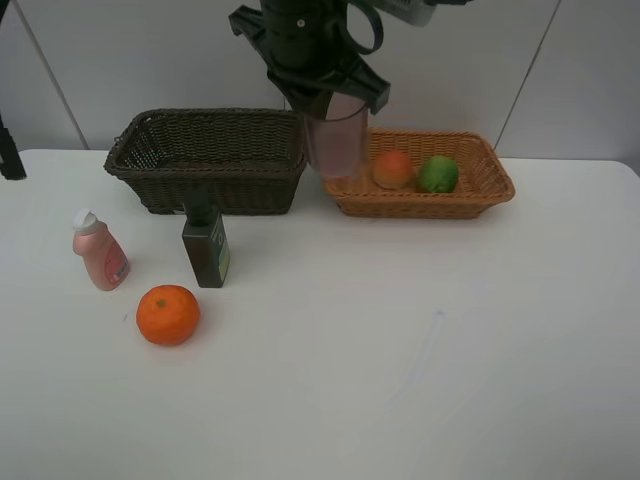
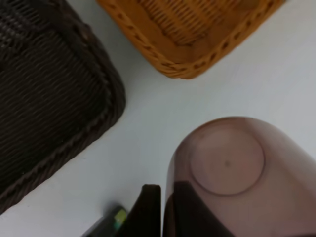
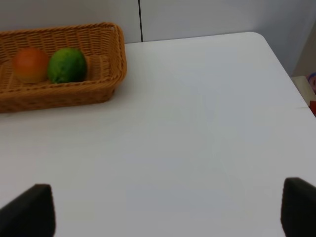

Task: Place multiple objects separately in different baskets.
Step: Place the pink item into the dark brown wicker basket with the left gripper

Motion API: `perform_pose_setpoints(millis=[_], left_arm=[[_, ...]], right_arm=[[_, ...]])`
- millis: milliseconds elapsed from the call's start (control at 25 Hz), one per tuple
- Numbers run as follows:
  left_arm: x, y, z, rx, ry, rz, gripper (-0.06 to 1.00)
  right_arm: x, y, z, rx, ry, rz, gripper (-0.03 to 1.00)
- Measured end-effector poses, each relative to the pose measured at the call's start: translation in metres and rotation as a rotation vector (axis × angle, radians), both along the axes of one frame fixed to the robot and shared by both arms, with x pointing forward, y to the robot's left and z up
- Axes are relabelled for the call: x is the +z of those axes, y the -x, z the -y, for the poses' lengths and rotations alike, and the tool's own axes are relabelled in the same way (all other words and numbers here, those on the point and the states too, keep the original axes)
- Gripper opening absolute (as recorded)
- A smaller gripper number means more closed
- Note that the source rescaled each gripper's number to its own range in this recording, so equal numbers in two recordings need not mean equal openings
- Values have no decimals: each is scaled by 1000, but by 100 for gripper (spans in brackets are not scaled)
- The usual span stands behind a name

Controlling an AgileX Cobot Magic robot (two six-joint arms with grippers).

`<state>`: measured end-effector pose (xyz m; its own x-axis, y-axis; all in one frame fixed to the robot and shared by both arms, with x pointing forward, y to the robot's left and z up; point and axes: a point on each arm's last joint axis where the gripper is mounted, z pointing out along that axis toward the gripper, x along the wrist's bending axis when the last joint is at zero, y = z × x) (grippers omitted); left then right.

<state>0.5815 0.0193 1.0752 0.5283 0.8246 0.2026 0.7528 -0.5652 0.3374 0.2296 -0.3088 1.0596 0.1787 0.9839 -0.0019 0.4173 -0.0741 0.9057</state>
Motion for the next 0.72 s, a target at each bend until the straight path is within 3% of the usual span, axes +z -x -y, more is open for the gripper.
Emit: perform_pose_setpoints(millis=[480, 720], left_arm=[[2, -62, -98, 274, 19, 19, 0], [-9, -82, -131, 336, 43, 63, 0]], right_arm=[[0, 0, 0, 0, 0, 0, 97], [0, 0, 0, 0, 0, 0, 97]])
